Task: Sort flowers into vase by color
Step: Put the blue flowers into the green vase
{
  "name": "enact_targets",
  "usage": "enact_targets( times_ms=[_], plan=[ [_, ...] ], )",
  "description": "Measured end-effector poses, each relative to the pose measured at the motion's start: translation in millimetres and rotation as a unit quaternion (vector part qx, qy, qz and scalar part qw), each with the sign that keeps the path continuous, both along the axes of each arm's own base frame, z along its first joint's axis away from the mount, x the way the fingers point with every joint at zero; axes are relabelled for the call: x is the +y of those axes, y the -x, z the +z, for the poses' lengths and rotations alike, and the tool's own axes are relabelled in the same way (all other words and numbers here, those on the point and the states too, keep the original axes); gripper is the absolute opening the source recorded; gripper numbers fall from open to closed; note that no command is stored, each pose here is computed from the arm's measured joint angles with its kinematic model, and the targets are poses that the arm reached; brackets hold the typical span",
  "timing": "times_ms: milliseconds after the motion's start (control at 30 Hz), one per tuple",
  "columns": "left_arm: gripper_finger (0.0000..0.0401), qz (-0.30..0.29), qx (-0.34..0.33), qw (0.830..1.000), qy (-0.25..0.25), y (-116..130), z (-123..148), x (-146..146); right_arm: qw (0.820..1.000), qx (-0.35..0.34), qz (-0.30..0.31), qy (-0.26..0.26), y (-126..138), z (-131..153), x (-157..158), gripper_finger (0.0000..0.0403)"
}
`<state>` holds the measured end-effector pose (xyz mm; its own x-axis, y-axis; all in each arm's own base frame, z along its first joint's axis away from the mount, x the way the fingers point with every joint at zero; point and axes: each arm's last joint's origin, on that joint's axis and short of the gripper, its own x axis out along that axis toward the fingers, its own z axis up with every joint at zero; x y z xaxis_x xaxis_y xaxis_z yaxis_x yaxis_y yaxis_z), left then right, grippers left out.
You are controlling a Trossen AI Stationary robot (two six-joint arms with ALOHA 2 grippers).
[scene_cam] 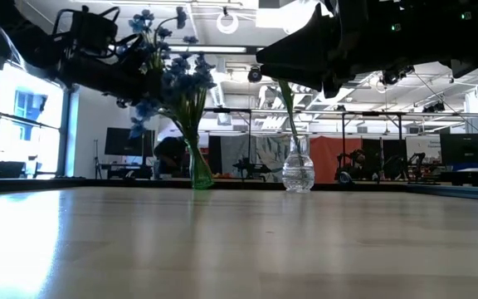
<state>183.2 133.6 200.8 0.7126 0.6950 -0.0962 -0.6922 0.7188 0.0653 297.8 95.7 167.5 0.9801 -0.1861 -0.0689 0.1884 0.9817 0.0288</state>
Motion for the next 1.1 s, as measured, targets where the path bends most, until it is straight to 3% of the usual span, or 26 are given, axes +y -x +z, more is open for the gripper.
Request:
enact_targets(
  times_ms=[300,467,600,733,933,1100],
  plan=[
    [0.0019,-0.002,0.004,1.000,0.002,-2,3,1,1.000,-0.006,-0.004,-0.029,-1,1,-2,0.0151],
    [0.0019,-0.001,-0.001,1.000,0.007,-2,3,1,0.999,0.023,-0.043,-0.019,-24,12,-21,0.0152],
    [0.0019,-0.001,0.000,1.000,0.007,-2,3,1,0.994,0.094,-0.061,0.012,-48,23,-51,0.0169],
    [0.0019,-0.001,-0.001,1.000,0.007,-2,3,1,0.991,0.108,-0.058,0.054,-66,36,-89,0.0212],
    [0.0019,-0.002,-0.004,1.000,0.012,0,3,5,0.977,0.146,-0.090,0.125,-100,20,-147,0.0272],
    [0.0019,0.001,-0.004,1.000,0.014,2,3,7,0.964,0.182,-0.120,0.152,-131,7,-193,0.0276]
  ],
)
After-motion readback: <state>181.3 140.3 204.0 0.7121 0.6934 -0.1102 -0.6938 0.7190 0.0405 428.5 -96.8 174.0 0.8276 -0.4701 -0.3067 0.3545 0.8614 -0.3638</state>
